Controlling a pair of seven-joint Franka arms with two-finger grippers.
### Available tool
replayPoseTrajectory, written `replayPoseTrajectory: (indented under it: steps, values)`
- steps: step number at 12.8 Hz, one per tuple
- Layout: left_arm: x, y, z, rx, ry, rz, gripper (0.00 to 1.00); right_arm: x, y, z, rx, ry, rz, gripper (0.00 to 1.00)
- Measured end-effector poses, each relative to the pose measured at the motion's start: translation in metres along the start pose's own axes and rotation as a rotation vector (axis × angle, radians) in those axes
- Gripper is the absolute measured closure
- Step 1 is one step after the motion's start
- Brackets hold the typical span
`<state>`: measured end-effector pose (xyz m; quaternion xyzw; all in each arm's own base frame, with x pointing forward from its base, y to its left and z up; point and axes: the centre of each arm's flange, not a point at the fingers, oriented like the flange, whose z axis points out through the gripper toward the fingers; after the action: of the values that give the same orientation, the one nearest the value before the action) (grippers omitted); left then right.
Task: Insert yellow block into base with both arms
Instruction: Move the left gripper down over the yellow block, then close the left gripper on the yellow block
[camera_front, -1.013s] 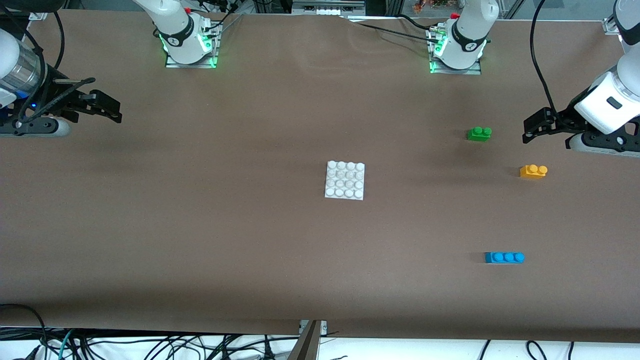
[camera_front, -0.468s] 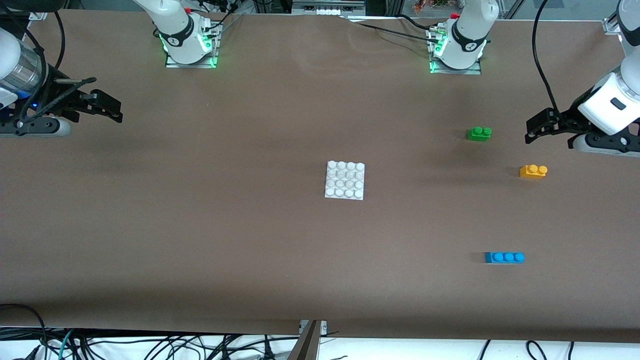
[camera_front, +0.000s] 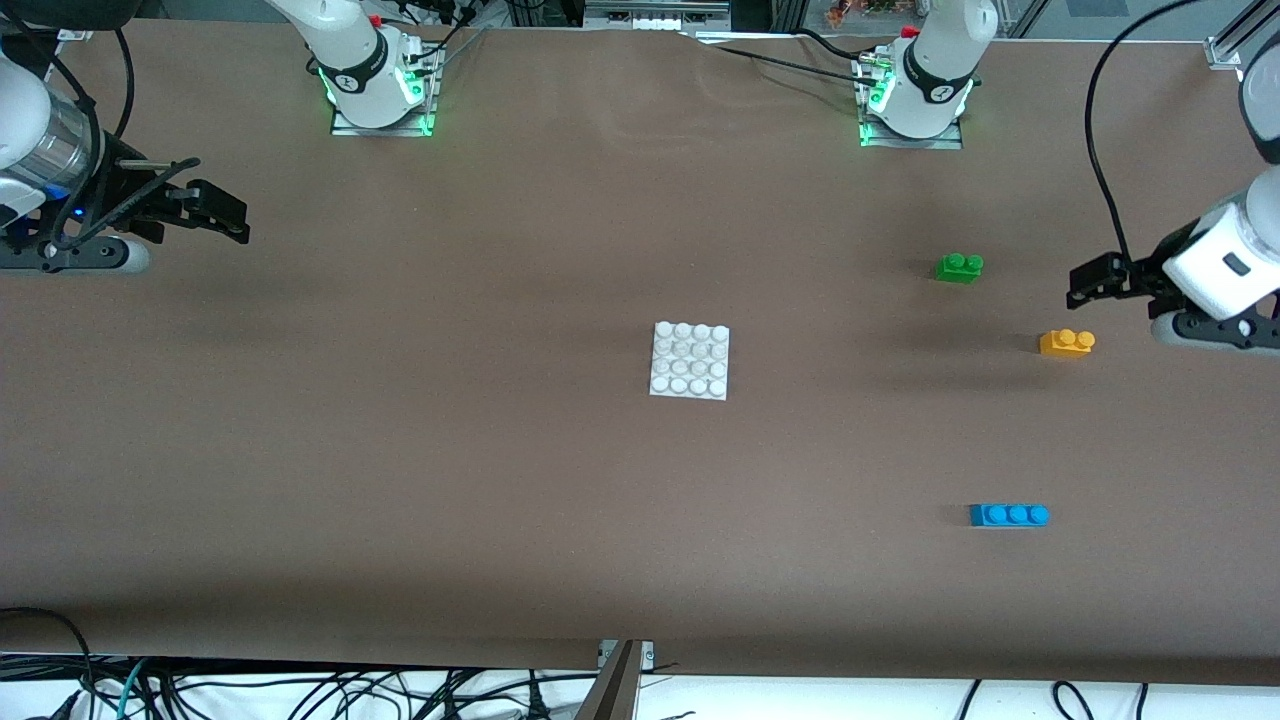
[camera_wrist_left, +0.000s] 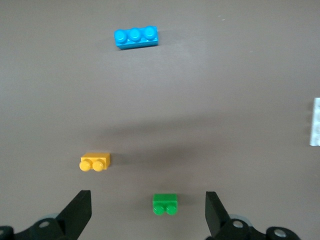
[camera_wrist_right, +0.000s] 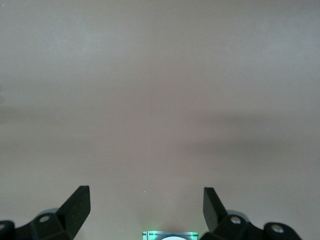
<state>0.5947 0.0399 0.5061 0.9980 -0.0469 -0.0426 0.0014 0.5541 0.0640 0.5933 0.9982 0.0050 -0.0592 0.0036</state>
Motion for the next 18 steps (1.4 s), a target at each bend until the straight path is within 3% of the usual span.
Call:
replayPoseTrajectory:
  steps: [8, 12, 18]
  values:
    - [-0.003, -0.034, 0.102, 0.047, 0.007, 0.047, 0.0, -0.003, 0.0, 0.002, -0.001, -0.004, -0.001, 0.0]
    - [-0.027, -0.079, 0.166, 0.089, 0.066, 0.109, 0.0, -0.003, 0.0, 0.002, -0.001, -0.005, -0.001, 0.0]
    - [-0.066, -0.127, 0.265, 0.081, 0.094, 0.13, 0.0, -0.003, 0.0, 0.002, -0.003, -0.005, -0.001, 0.0]
